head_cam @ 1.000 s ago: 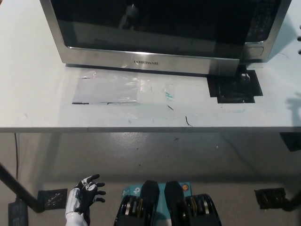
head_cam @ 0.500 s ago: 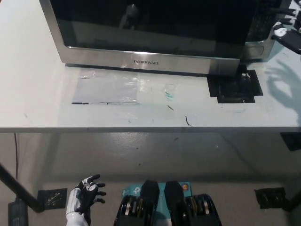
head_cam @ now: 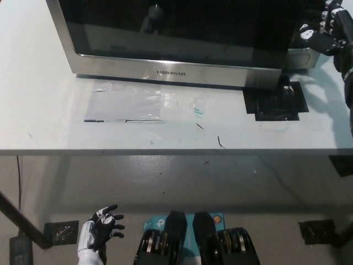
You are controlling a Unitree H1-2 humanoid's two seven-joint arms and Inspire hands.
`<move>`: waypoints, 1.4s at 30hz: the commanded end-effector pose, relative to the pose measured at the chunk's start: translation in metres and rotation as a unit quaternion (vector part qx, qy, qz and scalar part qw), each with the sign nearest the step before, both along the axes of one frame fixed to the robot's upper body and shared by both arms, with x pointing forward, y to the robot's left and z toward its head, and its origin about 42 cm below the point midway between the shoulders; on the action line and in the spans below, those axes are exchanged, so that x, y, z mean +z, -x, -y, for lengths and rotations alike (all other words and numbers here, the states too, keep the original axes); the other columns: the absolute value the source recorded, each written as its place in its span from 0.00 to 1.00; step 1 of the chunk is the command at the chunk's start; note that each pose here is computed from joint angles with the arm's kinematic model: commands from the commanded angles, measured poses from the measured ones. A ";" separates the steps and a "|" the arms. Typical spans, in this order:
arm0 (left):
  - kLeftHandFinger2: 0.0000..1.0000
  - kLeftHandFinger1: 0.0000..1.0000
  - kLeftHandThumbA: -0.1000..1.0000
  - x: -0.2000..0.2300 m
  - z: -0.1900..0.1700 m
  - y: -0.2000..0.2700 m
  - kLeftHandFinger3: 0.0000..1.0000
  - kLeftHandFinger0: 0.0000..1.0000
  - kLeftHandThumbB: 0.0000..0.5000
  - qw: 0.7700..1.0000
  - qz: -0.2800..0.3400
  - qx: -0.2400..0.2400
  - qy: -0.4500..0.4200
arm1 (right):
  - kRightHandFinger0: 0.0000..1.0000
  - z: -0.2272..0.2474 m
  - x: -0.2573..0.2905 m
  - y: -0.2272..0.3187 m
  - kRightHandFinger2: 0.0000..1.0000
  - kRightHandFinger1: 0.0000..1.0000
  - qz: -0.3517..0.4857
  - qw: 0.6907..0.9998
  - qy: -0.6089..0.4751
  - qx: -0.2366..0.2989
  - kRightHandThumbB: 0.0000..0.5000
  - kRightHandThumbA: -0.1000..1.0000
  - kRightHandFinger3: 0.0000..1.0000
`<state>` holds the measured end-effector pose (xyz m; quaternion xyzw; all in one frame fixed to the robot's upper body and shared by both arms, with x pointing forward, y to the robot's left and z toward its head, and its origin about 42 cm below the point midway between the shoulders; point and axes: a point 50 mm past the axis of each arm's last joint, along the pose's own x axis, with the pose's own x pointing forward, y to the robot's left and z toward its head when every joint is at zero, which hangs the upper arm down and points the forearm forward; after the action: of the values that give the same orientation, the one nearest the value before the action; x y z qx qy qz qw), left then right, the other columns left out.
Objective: A microwave is kept infront of the robot with its door slightly ajar. The robot uses its right hand to push the door towards the left to open it.
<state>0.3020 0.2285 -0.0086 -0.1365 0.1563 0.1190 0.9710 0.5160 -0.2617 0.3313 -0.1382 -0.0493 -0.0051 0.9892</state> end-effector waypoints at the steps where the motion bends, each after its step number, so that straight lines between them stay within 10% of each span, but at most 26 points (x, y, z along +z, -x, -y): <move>1: 0.42 0.34 0.26 0.010 0.003 -0.008 0.56 0.32 0.11 1.000 0.019 0.006 0.002 | 0.44 -0.018 0.042 -0.009 0.74 0.67 0.073 0.996 0.039 0.032 0.30 0.42 0.87; 42: 0.40 0.32 0.27 0.007 0.001 -0.006 0.52 0.29 0.08 1.000 0.022 0.005 -0.002 | 0.56 -0.074 -0.048 0.160 0.72 0.68 0.056 0.977 -0.083 0.190 0.16 0.40 0.87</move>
<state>0.3018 0.2279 -0.0084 -0.1369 0.1563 0.1184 0.9710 0.3711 -0.2181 0.2756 -0.0802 -0.1218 0.0714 0.9867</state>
